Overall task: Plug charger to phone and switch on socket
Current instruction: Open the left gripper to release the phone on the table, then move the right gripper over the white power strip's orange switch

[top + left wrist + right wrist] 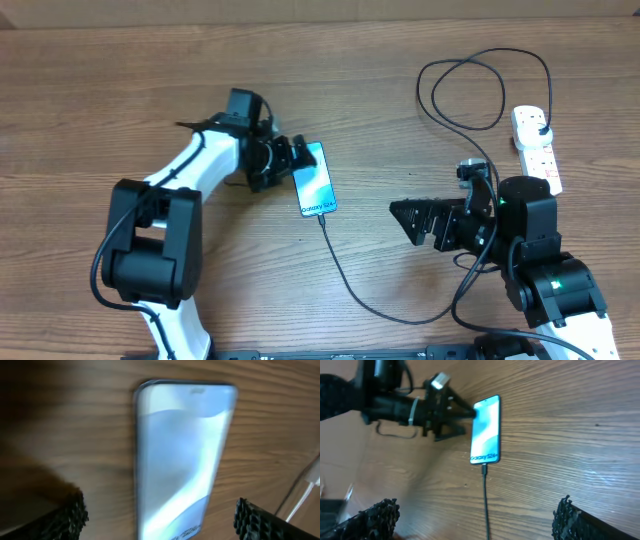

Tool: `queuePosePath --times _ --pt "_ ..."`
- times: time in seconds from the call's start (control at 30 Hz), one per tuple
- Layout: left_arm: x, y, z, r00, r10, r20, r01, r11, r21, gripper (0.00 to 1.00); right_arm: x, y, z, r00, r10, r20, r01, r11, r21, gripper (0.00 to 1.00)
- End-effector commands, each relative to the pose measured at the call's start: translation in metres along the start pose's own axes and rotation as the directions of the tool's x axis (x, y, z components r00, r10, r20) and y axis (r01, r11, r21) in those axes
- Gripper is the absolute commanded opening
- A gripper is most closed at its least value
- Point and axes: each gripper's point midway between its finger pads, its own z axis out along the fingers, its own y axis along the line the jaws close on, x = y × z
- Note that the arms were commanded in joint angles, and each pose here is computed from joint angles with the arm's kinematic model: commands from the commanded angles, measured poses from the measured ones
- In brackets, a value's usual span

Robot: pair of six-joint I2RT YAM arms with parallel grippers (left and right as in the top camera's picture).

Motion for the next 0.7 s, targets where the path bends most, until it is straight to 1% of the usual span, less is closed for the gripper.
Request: queuePosePath --times 0.0,0.13,0.23,0.3,0.4,0.47,0.57,0.67 --pt "-0.006 0.054 -0.003 0.995 -0.096 -0.006 0.093 0.977 -0.192 1.0 -0.01 -0.013 -0.003 0.998 0.032 0.058 -0.036 0.996 0.08 1.0" --pt "-0.02 0.033 -0.041 1.0 -0.029 0.003 0.029 0.982 -0.187 1.0 -0.025 -0.024 -0.005 0.993 0.017 0.121 -0.035 0.989 0.145 1.0" --pt "-0.027 0.002 -0.075 0.996 0.087 0.034 -0.08 0.983 -0.167 1.0 -0.042 -0.038 -0.009 0.984 0.029 0.175 -0.065 0.978 0.199 1.0" --pt "-0.026 -0.021 -0.098 0.982 0.177 0.063 -0.165 0.974 -0.153 1.0 -0.055 -0.052 -0.012 0.978 0.06 0.201 -0.107 0.967 0.233 1.0" --pt "-0.017 -0.056 -0.129 0.942 0.317 0.112 -0.302 0.944 -0.135 1.0 -0.073 -0.081 -0.017 0.966 0.128 0.226 -0.192 0.937 0.293 1.0" --pt "-0.008 -0.074 -0.144 0.913 0.383 0.142 -0.367 0.922 -0.127 1.0 -0.082 -0.103 -0.019 0.956 0.17 0.238 -0.245 0.911 0.333 1.0" --pt "0.008 -0.095 -0.163 0.879 0.441 0.181 -0.427 0.897 -0.114 1.0 -0.096 -0.149 -0.025 0.928 0.258 0.27 -0.351 0.849 0.394 1.0" --pt "0.021 -0.101 -0.171 0.869 0.459 0.183 -0.446 0.888 -0.109 1.0 -0.103 -0.187 -0.03 0.908 0.305 0.287 -0.407 0.801 0.438 1.0"
